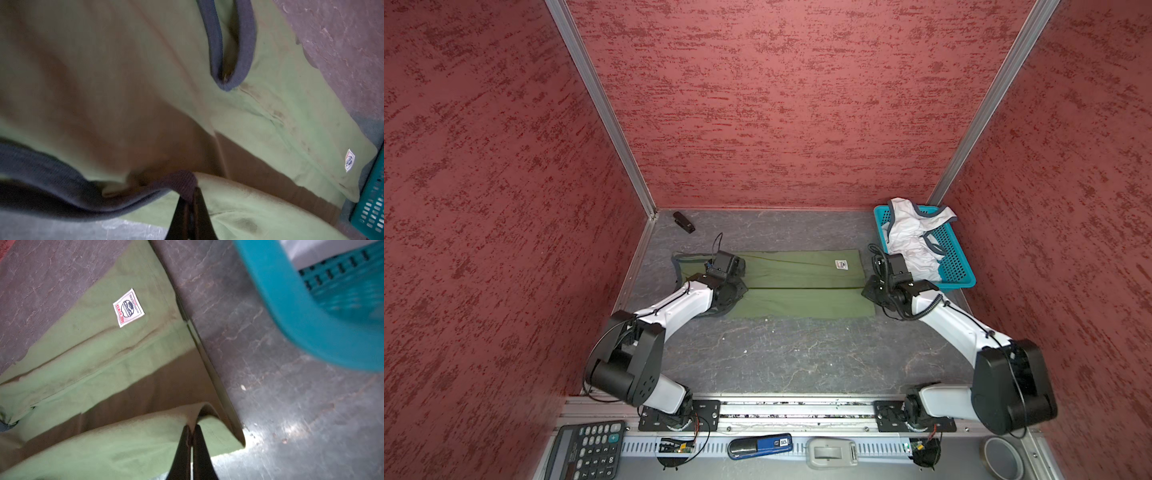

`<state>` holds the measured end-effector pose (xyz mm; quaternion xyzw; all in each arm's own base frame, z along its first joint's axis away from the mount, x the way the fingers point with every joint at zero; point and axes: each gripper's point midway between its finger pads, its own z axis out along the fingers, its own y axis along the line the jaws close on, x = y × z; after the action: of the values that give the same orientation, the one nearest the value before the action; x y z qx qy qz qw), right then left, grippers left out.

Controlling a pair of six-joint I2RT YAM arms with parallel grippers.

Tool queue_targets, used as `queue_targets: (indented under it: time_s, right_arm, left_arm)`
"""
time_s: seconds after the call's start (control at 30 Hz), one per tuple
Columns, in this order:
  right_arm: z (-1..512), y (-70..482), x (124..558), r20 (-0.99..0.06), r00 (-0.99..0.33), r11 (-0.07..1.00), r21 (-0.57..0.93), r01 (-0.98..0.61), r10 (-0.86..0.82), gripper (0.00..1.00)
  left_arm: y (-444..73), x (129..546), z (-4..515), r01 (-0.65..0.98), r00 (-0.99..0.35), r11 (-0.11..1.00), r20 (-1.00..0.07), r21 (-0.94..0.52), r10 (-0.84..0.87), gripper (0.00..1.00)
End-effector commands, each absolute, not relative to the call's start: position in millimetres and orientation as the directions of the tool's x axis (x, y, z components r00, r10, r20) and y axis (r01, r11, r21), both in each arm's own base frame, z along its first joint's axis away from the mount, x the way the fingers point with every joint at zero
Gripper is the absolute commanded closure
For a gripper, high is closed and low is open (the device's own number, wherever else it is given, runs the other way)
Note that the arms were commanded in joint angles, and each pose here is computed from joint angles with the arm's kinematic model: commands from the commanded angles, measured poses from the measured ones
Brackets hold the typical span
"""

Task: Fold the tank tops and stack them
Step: 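Fold the held hem over toward the far edge with both grippers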

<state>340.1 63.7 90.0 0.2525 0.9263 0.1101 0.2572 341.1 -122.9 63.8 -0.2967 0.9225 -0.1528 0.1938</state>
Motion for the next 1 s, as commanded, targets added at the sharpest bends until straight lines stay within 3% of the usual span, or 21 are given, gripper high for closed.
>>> queue_targets:
  time_s: [0.0,0.33,0.53,0.67,0.8,0.97]
  right_arm:
    - [101.4,58.8,372.3,-0.489,-0.713,0.863,0.337,0.376,0.502,1.0]
    - [79.6,52.8,407.4,-0.479,-0.717,0.862,0.314,0.399,0.506,1.0]
    - [61.4,56.5,416.2,-0.465,-0.733,0.867,0.314,0.388,0.497,1.0]
    - [67.9,49.7,417.9,-0.49,-0.724,0.874,0.284,0.394,0.485,0.68]
    - [97.3,45.4,412.6,-0.555,-0.697,0.891,0.273,0.363,0.454,0.58]
    - [117.9,69.0,398.7,-0.572,-0.728,0.923,0.287,0.256,0.379,0.52]
  left_arm:
    - [-127.4,365.0,68.2,-0.452,-0.761,0.783,-0.273,-0.428,-0.589,0.98]
    - [-123.7,399.4,58.1,-0.467,-0.773,0.786,-0.246,-0.405,-0.585,0.96]
    - [-122.0,406.3,43.0,-0.482,-0.789,0.801,-0.223,-0.355,-0.573,0.84]
    - [-110.5,410.0,52.5,-0.487,-0.769,0.813,-0.285,-0.32,-0.572,0.61]
    - [-103.4,403.7,82.3,-0.465,-0.747,0.842,-0.388,-0.274,-0.54,0.45]
    - [-126.3,379.7,111.4,-0.373,-0.744,0.892,-0.492,-0.255,-0.451,0.35]
